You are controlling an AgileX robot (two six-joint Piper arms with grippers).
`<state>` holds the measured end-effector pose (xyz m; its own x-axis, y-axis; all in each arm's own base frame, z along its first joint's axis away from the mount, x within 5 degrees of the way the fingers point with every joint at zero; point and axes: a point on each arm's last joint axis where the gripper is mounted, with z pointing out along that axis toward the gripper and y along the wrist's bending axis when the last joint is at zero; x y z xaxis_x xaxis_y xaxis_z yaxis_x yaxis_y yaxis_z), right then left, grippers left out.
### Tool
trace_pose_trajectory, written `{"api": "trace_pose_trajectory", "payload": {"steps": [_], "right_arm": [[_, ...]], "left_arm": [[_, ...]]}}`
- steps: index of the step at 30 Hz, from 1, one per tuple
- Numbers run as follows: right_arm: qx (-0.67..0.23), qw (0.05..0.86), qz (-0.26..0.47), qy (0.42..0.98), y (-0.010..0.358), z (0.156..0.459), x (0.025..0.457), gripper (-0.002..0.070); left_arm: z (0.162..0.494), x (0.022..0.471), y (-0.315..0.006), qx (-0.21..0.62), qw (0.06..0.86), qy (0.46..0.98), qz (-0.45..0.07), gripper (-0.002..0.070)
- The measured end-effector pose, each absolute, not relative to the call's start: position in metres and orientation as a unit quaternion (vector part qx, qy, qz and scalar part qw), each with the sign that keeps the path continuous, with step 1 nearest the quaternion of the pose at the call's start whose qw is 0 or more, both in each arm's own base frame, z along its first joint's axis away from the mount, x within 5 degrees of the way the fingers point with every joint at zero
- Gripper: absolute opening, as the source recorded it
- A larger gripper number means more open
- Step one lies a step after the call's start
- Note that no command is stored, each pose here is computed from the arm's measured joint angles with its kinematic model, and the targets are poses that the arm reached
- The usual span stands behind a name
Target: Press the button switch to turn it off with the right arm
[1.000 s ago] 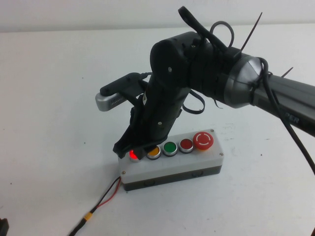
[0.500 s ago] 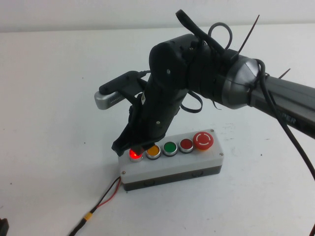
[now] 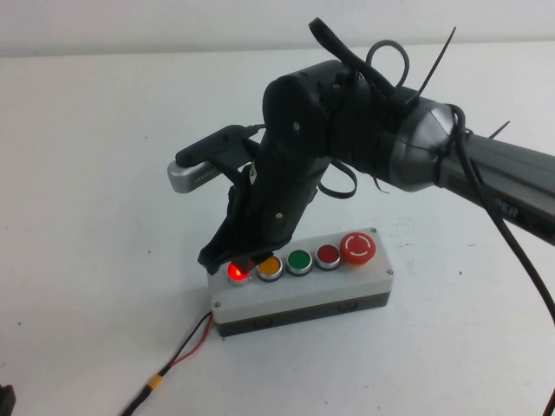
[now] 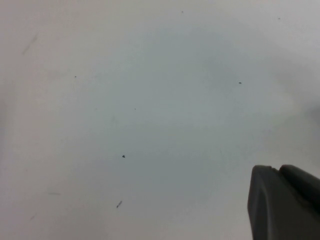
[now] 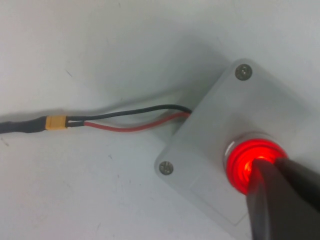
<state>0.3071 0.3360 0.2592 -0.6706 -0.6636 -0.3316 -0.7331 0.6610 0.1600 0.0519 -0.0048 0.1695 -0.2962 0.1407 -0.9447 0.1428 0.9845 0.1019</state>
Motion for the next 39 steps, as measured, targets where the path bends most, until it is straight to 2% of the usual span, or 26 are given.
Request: {"api": "trace_pose_trajectory", "payload": {"steps": [12,19,24,30,32,36,39], "right_arm": [[-0.391,0.083,0.128,0.908,0.336,0.249,0.307,-0.0016],[-0.393,0.093,0.133,0.905,0.339,0.26,0.31,-0.0016],[-0.396,0.13,0.141,0.898,0.338,0.287,0.311,-0.0016],[-0.398,0.2,0.15,0.883,0.314,0.351,0.291,-0.0016],[-0.398,0.216,0.152,0.879,0.3,0.37,0.277,-0.0016],[-0.384,0.229,0.127,0.885,0.262,0.39,0.248,-0.0016],[-0.372,0.233,0.106,0.892,0.23,0.394,0.223,-0.0016]], "left_arm": [[0.17,0.052,-0.005,0.088,0.587,0.805,-0.001,-0.0002],[0.17,0.052,-0.005,0.088,0.587,0.805,-0.001,-0.0002],[0.17,0.052,-0.005,0.088,0.587,0.805,-0.001,-0.0002],[0.17,0.052,-0.005,0.088,0.587,0.805,-0.001,-0.0002],[0.17,0.052,-0.005,0.088,0.587,0.805,-0.001,-0.0002],[0.17,0.052,-0.005,0.088,0.587,0.805,-0.001,-0.0002],[0.17,0.052,-0.005,0.088,0.587,0.805,-0.001,-0.0002]]}}
